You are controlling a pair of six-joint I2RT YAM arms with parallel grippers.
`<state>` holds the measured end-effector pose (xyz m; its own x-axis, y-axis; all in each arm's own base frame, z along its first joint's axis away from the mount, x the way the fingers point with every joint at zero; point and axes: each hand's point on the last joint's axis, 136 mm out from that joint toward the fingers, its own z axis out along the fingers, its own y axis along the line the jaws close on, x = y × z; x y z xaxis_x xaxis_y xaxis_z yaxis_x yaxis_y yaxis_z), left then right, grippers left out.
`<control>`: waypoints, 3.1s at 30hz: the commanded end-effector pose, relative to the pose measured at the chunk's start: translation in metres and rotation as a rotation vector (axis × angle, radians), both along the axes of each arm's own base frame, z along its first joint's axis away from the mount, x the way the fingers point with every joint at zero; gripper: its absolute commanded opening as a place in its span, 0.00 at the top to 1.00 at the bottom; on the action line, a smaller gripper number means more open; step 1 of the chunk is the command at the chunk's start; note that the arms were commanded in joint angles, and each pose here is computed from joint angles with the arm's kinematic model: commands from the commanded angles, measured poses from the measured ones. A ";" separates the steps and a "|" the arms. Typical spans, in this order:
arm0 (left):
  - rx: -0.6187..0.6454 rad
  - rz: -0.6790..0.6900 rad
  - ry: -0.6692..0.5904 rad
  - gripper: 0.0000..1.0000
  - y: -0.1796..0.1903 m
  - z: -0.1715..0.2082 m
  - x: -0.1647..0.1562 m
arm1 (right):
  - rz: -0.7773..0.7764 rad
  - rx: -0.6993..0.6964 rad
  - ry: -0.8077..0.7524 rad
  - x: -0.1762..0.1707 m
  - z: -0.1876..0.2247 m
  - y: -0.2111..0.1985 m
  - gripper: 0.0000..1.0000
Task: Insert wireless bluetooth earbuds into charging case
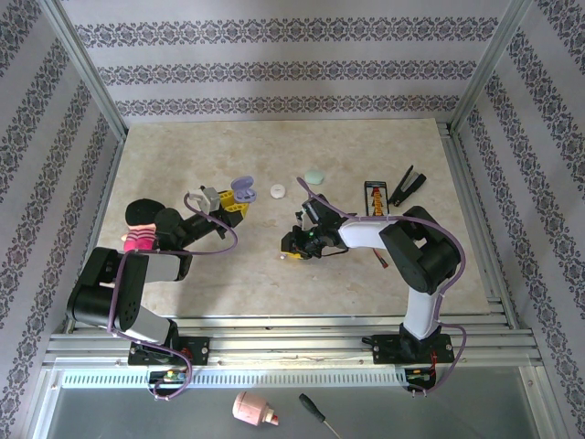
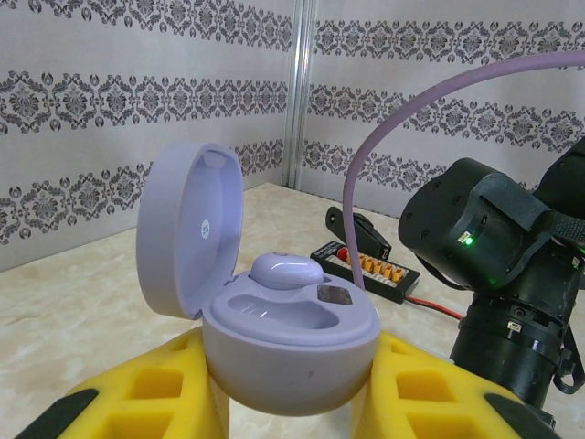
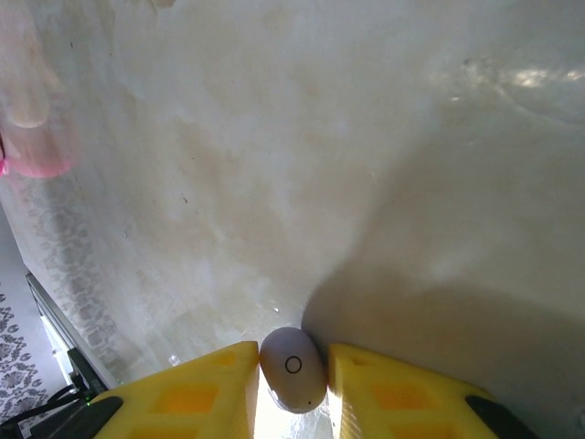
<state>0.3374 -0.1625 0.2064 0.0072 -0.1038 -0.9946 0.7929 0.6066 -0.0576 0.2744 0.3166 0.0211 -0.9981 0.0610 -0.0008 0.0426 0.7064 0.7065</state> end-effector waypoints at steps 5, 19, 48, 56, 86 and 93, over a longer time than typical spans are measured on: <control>-0.008 -0.014 -0.041 0.81 0.001 0.007 -0.003 | 0.034 -0.030 -0.020 -0.005 -0.005 -0.001 0.77; 0.081 -0.015 -0.021 0.81 -0.007 -0.013 -0.003 | 0.044 -0.099 -0.151 0.007 0.034 -0.015 0.80; 0.200 -0.076 -0.044 0.81 -0.051 -0.031 0.001 | 0.179 -0.063 -0.625 0.061 0.219 0.029 0.79; 0.166 -0.043 -0.034 0.81 -0.049 -0.027 0.009 | 0.201 -0.064 -0.608 0.064 0.207 0.040 0.79; 0.134 -0.029 -0.034 0.83 -0.048 -0.021 0.012 | 0.238 -0.046 -0.567 0.059 0.190 0.062 0.66; 0.133 -0.020 -0.039 0.83 -0.047 -0.020 0.012 | 0.191 -0.067 -0.675 0.059 0.220 0.037 0.43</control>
<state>0.3478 -0.2052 0.1691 -0.0146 0.0577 -0.9982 0.8039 0.5943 0.0226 0.3333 0.3654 0.2069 -0.8279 -0.1691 -0.5347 -0.4809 0.7047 0.5217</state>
